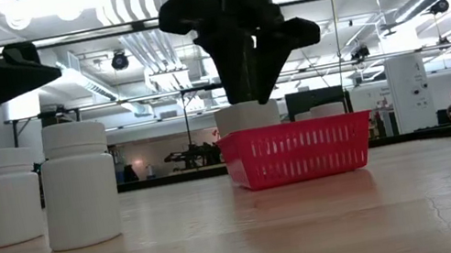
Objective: Pick and place pill bottles into a basket
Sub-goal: Put the white pill bottle into the red bin
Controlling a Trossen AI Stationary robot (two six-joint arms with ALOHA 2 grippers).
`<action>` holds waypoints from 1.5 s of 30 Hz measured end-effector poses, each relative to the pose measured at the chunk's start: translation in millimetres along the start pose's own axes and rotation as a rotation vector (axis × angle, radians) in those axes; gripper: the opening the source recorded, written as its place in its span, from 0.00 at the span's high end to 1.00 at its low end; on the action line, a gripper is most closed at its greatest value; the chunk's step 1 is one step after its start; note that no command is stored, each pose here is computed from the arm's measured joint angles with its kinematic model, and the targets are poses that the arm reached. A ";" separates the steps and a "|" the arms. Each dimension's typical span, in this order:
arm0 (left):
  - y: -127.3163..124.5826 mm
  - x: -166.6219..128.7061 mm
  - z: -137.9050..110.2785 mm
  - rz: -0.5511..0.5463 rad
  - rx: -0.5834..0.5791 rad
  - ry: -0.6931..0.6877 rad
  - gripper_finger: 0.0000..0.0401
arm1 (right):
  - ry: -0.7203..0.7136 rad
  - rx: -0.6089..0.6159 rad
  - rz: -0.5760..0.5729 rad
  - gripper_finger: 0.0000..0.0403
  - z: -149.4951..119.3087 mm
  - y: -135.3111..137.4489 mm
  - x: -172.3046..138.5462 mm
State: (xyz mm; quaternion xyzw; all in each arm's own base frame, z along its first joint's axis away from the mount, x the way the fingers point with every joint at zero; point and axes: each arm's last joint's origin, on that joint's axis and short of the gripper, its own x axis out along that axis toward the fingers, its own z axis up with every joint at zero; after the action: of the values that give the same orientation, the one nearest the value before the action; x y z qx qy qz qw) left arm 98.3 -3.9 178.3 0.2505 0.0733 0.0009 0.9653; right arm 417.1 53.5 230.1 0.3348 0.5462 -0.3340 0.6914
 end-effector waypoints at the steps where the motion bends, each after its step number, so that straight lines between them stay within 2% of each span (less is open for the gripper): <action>1: 0.0 0.0 0.0 0.000 0.000 0.000 0.96 | 0.014 0.011 0.006 0.52 -0.4 0.1 0.1; 19: 0.0 0.1 0.0 0.000 0.000 0.001 0.96 | 0.050 0.118 -0.048 0.52 -8.9 -7.5 26.2; 25: 0.0 0.1 -0.1 -0.001 0.001 0.002 0.96 | 0.081 0.114 -0.068 0.52 -9.3 -4.3 46.7; 35: -0.4 0.7 -0.5 -0.005 0.015 0.010 0.96 | 0.068 0.116 -0.076 0.52 -7.6 -4.9 48.4; 45: -0.5 1.1 -0.7 -0.007 0.016 0.013 0.96 | 0.084 0.057 -0.084 0.52 -9.2 -7.9 56.6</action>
State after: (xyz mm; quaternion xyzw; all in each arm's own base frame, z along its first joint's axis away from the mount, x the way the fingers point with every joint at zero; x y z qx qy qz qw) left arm 99.3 -4.0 177.3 0.2579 0.0805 -0.0015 0.9628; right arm 415.9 51.3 172.3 0.3447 0.5785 -0.3637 0.6436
